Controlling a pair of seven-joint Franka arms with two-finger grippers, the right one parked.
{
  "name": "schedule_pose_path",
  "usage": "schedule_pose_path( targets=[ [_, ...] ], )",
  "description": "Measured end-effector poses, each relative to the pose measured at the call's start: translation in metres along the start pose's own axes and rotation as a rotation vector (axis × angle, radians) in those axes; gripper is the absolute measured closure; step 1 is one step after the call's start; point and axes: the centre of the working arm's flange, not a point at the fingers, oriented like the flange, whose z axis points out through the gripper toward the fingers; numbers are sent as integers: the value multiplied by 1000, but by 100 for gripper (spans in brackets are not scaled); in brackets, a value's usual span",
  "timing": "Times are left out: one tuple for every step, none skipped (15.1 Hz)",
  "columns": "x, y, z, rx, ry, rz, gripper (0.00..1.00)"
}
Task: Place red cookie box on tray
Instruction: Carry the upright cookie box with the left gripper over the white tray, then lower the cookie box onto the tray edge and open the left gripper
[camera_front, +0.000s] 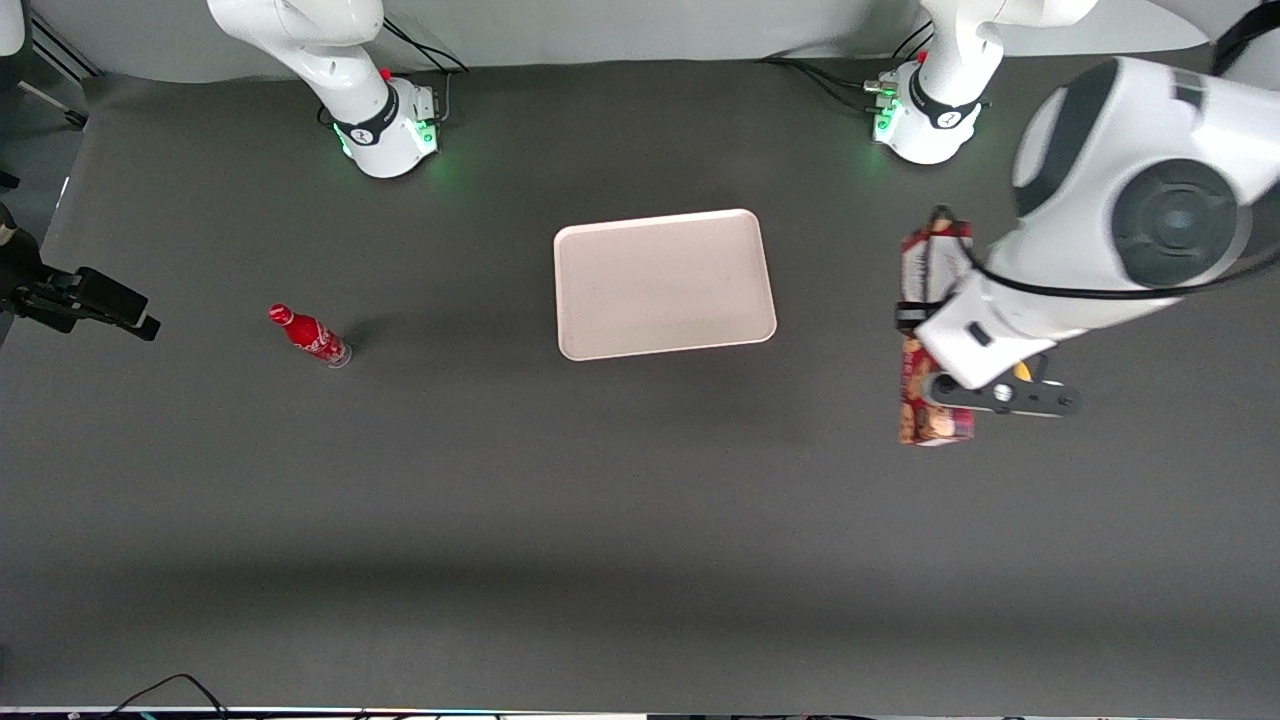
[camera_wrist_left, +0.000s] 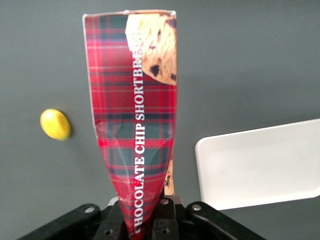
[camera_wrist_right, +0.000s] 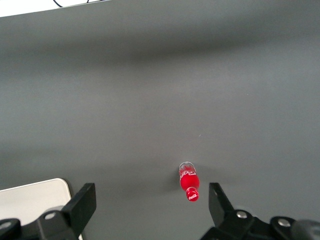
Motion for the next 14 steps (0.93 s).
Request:
schedule_pose_path(
  targets=[
    [-5,19,5,-3,-4,-40,87],
    [-10,36,11,-7,-3,-72,87],
    [-16,52,18,-13,6,-97,87],
    [-22,68,28,-19,20,-121,87],
    [-29,82,40,-24,33,-140,87],
    [-38,96,54,-27,43,-158,87],
    [-48,109,68,-26,50,-180,87],
    [-59,122,82,-13,61,-204,87],
    [-72,137,97,4,76,-227,87],
    [-86,155,113,15,90,-240,87],
    [-99,171,130,24,101,-241,87],
    [-110,183,147,29,110,-231,87],
    [-120,192,164,37,122,-216,87],
    [-127,198,181,44,135,-196,87]
  ],
)
